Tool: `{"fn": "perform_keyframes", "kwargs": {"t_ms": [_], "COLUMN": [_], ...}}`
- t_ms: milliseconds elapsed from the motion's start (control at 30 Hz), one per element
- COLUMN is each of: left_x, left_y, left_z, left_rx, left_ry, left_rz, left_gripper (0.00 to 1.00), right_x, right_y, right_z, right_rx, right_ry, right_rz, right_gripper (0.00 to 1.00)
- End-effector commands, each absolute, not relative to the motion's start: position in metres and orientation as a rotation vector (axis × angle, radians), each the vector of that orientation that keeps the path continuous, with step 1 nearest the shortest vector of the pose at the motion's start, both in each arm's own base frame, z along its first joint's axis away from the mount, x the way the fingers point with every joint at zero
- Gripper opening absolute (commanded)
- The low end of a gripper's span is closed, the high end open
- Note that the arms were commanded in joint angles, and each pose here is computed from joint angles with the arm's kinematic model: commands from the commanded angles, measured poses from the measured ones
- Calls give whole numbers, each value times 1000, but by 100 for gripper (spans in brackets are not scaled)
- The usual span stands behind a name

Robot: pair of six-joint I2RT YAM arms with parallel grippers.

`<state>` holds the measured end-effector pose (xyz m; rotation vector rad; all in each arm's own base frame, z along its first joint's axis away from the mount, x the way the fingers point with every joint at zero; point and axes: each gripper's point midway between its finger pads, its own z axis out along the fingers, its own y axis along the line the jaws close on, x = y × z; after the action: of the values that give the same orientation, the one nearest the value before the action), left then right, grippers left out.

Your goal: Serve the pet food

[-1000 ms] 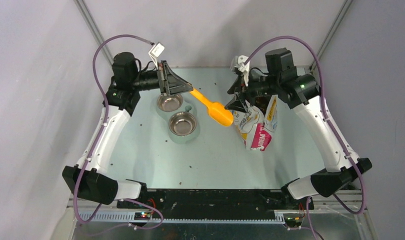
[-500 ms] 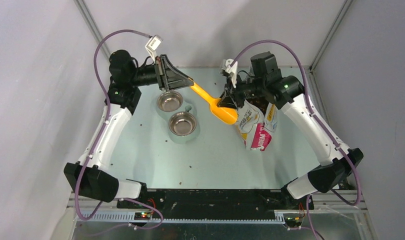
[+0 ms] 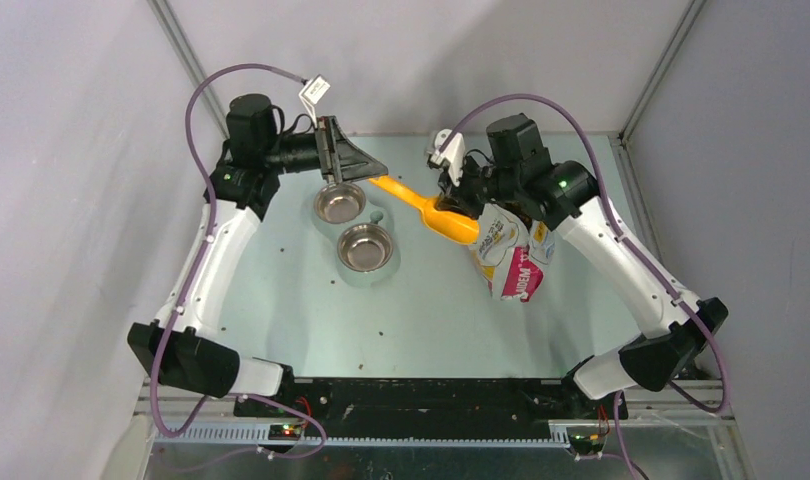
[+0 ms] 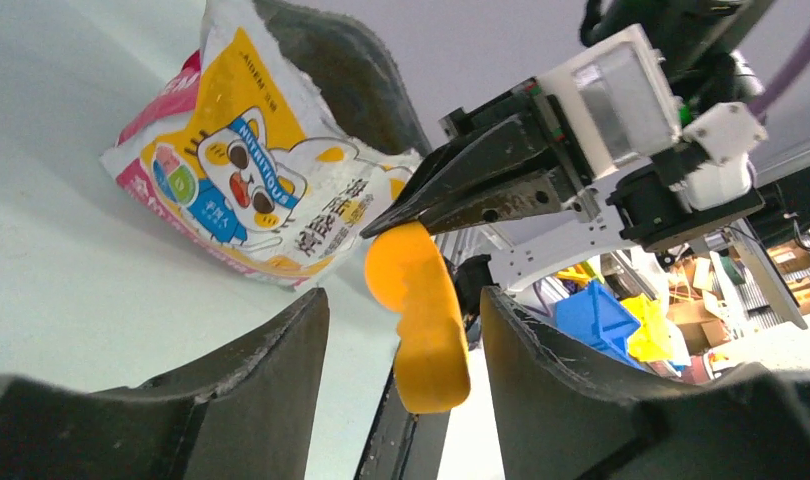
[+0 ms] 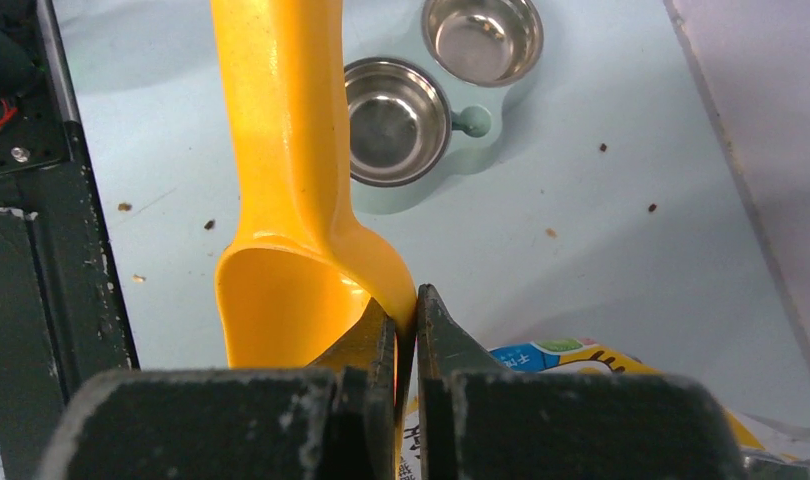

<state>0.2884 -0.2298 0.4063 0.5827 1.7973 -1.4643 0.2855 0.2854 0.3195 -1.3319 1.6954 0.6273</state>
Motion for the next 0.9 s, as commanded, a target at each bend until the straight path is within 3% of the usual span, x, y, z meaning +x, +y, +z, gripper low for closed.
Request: {"fn": "perform_keyframes", "kwargs": {"t_ms": [0,867], "left_x": [285,278], "left_y": [-232,-259], "left_z": [397,380], "left_rx": [580,651], "left_ry": [1856,1900], "left_rz": [-1424,-1397], "left_gripper": [63,54], "right_x": [288,302], "right_y": [280,299], "right_z": [339,334], "right_rx": [-1295,-1233], "right_ry": [1653,1692], "right_rz": [530,455], "right_gripper": [0,0]}}
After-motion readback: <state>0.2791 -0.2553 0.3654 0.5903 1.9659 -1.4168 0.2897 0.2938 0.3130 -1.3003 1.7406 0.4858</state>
